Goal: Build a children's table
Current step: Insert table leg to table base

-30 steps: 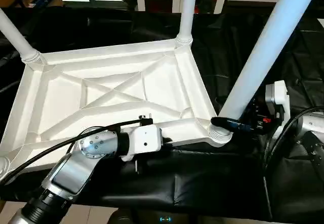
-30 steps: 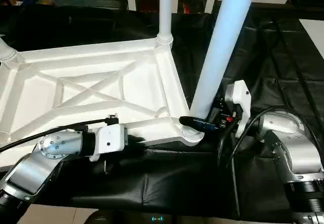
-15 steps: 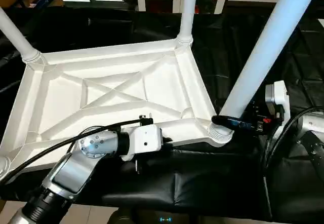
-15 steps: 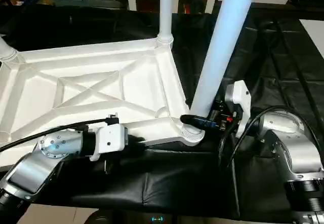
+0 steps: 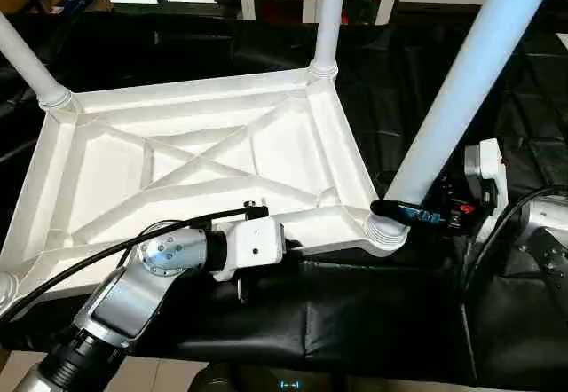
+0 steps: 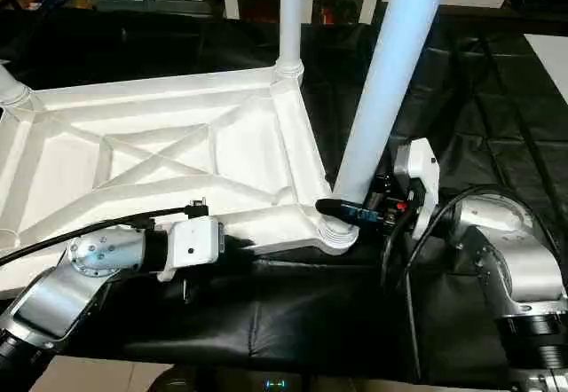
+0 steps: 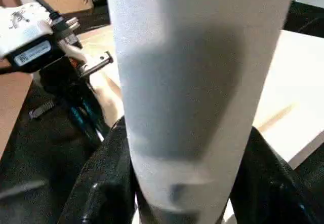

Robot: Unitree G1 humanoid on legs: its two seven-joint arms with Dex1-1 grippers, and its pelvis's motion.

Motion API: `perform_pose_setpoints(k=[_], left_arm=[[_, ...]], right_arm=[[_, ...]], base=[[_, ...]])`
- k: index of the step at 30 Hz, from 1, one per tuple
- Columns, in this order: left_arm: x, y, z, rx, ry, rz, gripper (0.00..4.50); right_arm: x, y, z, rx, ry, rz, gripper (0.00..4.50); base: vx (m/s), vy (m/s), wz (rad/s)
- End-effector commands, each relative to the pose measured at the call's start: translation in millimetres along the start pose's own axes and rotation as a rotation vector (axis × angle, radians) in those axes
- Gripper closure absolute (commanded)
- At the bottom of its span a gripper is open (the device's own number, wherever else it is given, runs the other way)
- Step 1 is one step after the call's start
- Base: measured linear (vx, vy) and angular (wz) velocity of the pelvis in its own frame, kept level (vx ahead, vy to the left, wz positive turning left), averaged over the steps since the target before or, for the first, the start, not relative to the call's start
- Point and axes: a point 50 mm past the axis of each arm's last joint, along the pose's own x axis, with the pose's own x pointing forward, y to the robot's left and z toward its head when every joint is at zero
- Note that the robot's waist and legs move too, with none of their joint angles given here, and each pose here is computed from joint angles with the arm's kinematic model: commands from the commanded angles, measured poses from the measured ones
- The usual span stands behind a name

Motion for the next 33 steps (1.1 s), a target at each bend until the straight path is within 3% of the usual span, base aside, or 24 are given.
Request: perform_pose_setpoints(k=[1,16,22,29,31,33], left_arm=[[4.4,-16.8,-20.2,-0.086,0.057,-0.055,4.50],[5.5,-19.6,-20.4,-0.085,0.056,-0.066,4.50],[6.5,-20.3,-19.9,-0.084,0.054,-0.066,4.50],[6.7,-20.9,-19.5,-0.084,0.054,-0.066,4.50],[6.8,-20.9,-19.4,-0.084,0.053,-0.067,4.50],[7.1,-21.0,-19.2,-0.084,0.052,-0.067,4.50]], right_arm=[[-7.1,-10.9,8.4,0.053,-0.072,-0.115,2.64],[-17.2,-17.4,-2.5,0.195,-0.111,-0.302,2.65],[-14.7,-11.8,-2.6,0.140,-0.087,-0.267,2.65],[-7.4,-1.0,6.5,0.042,-0.126,-0.195,2.65],[-2.7,6.9,5.4,-0.034,-0.080,-0.137,2.65],[-0.2,10.2,4.8,-0.048,-0.074,-0.119,2.65]], base=[[0.000,0.000,0.00],[0.000,0.000,0.00],[0.000,0.000,0.00],[0.000,0.000,0.00],[0.000,0.000,0.00],[0.000,0.000,0.00]])
